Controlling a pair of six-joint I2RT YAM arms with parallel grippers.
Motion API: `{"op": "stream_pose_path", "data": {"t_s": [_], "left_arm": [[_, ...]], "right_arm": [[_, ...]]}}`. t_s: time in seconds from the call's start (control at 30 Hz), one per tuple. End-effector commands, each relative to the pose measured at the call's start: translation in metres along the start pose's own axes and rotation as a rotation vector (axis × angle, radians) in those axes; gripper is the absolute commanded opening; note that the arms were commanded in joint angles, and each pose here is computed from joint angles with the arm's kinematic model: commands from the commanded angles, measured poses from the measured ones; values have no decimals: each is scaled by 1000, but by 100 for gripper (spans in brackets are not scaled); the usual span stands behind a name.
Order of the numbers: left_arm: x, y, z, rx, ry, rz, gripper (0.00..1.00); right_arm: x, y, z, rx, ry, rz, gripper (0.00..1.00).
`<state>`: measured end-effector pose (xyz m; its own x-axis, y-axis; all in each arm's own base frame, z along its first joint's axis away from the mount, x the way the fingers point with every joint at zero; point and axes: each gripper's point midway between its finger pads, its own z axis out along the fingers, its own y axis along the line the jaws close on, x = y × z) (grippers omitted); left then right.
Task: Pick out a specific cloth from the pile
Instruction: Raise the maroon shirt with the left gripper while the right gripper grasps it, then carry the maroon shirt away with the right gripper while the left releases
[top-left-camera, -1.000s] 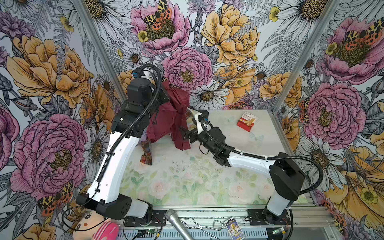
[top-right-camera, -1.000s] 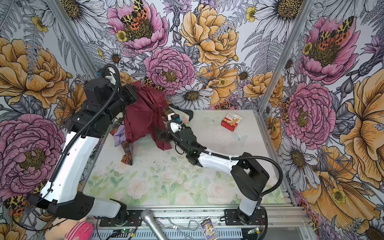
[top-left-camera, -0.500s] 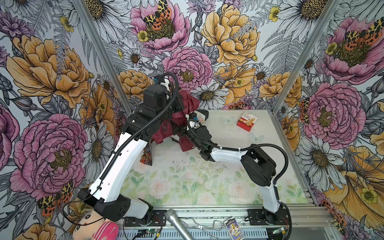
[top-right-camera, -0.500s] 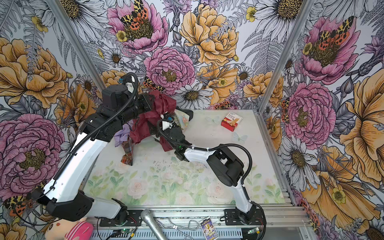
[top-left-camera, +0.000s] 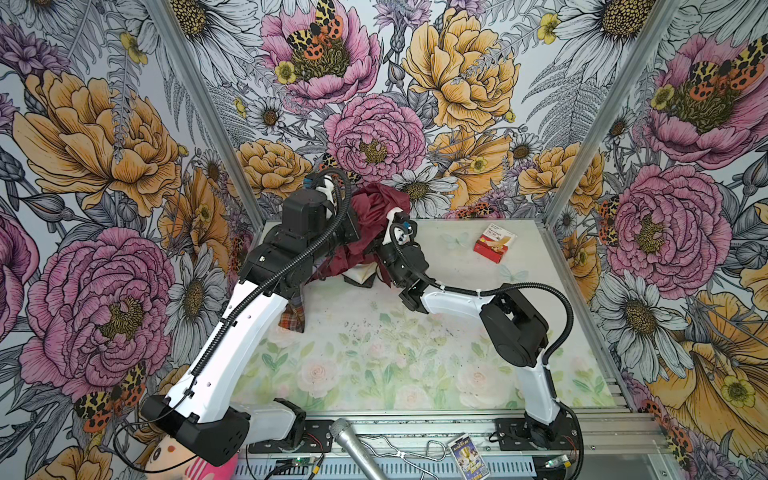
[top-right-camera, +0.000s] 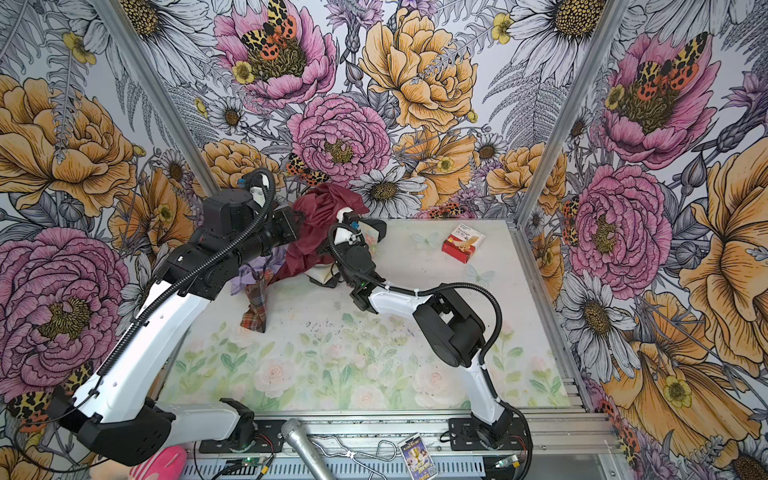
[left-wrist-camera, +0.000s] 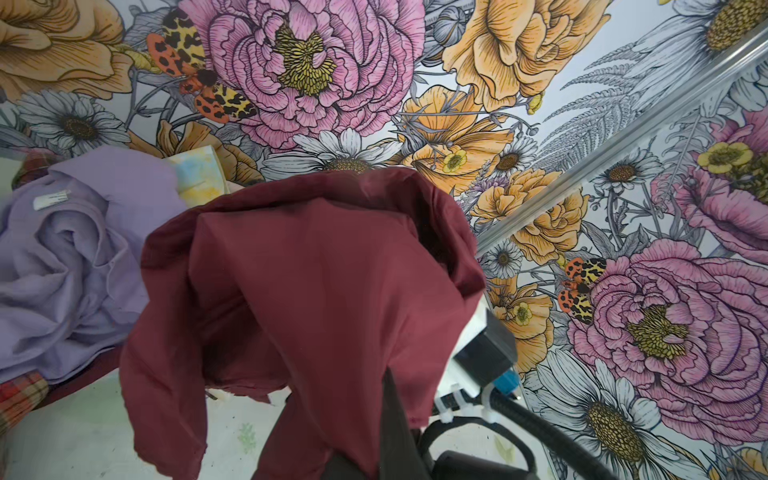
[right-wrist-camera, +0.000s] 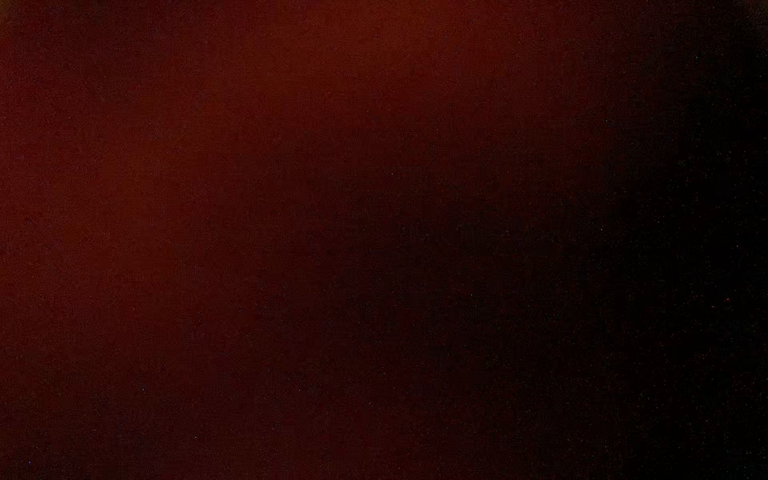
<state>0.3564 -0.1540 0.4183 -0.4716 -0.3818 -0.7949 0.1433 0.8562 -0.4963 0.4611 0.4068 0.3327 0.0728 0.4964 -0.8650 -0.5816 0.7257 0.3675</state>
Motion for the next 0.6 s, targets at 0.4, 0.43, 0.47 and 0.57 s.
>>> {"op": "stream_pose_path", "data": {"t_s": [0.4, 0.43, 0.47, 0.57], "left_arm": [[23, 49, 21, 46, -20, -49, 23], [23, 49, 22, 50, -22, -41, 25], [24, 49, 22, 51, -23, -35, 28], [26, 46, 23, 66, -34, -17, 38]], "right_arm": [[-101, -36, -5, 113, -14, 598, 0], [-108, -40, -7, 132, -25, 639, 0], [-111, -46, -8, 153, -33, 677, 0], [-123, -59, -13, 186, -71, 814, 0]]}}
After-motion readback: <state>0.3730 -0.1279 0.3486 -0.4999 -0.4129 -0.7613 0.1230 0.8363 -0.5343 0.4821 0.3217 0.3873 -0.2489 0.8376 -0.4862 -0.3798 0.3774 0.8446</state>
